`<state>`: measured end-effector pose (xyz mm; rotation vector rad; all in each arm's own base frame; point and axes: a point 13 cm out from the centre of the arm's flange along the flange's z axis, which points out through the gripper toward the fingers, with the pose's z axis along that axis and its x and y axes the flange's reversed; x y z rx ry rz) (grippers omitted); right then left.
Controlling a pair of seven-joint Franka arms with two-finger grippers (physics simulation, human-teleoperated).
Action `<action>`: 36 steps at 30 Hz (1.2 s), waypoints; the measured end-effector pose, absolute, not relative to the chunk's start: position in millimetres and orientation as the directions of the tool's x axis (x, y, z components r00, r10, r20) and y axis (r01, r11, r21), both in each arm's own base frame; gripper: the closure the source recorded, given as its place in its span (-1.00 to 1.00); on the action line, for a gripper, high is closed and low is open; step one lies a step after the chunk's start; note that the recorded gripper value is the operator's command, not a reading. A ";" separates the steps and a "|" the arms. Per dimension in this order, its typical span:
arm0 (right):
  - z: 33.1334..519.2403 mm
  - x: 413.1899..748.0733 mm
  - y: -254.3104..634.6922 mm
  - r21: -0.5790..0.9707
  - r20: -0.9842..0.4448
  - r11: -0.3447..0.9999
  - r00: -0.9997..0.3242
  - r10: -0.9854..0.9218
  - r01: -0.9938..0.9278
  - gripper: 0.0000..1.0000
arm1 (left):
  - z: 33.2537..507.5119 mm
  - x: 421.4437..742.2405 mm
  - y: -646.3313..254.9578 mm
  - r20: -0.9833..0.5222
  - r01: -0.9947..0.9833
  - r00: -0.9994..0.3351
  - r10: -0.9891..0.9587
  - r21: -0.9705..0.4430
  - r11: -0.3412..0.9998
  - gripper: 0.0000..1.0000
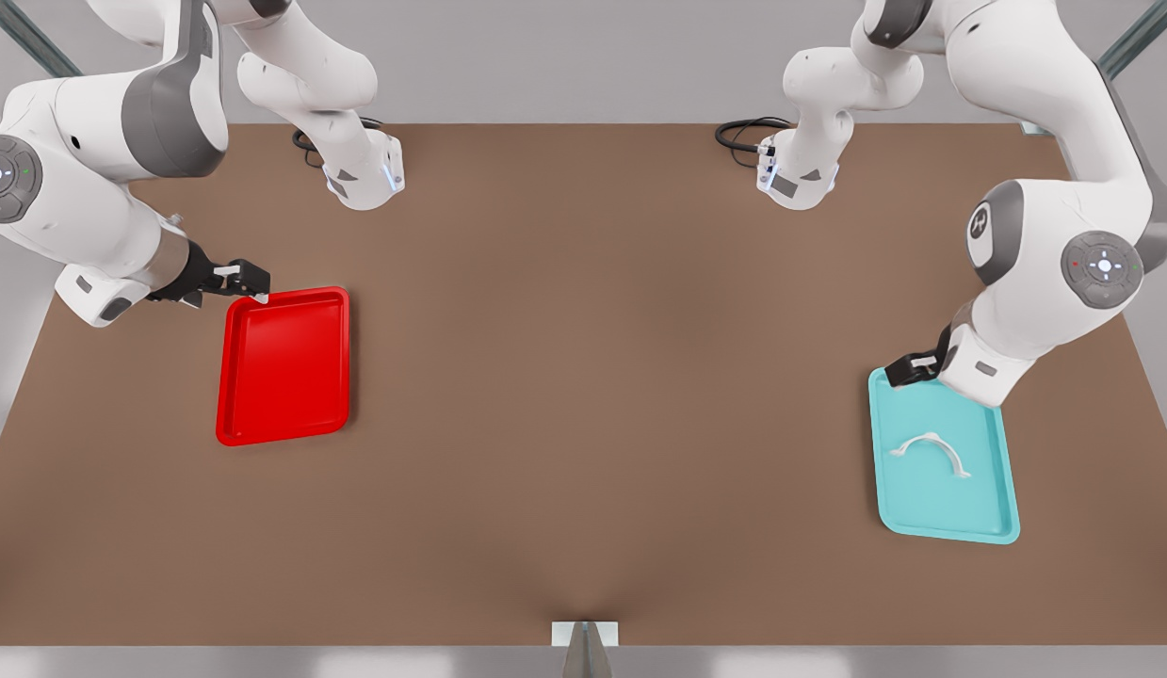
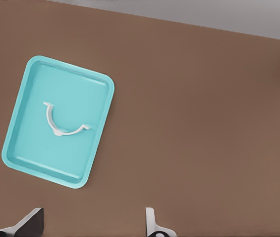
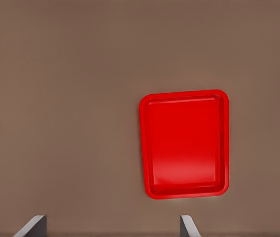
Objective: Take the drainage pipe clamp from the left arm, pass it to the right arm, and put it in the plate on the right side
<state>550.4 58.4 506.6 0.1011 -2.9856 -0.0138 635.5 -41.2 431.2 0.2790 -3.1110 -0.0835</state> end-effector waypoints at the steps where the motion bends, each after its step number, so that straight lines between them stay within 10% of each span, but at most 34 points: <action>1: 506.7 550.5 58.4 0.014 0.153 0.998 -0.986 -0.068 -0.067 -1.00 | 429.2 636.5 -41.7 0.014 -0.159 -0.987 -0.160 0.055 0.986 -1.00; 15: 506.9 550.3 59.7 0.026 0.153 0.997 -0.986 -0.069 -0.066 -1.00 | 130.6 693.4 184.7 -0.044 -0.412 -0.911 -0.410 0.039 0.910 -1.00; 32: 503.8 551.8 50.1 0.031 0.160 0.998 -0.985 -0.064 -0.060 -1.00 | 51.5 662.8 224.5 -0.100 -0.387 -0.918 -0.384 0.018 0.922 -0.97; 36: 503.4 551.4 51.7 0.032 0.162 0.997 -0.984 -0.071 -0.067 -1.00 | 46.8 661.8 221.5 -0.096 -0.380 -0.920 -0.380 -0.015 0.925 -0.55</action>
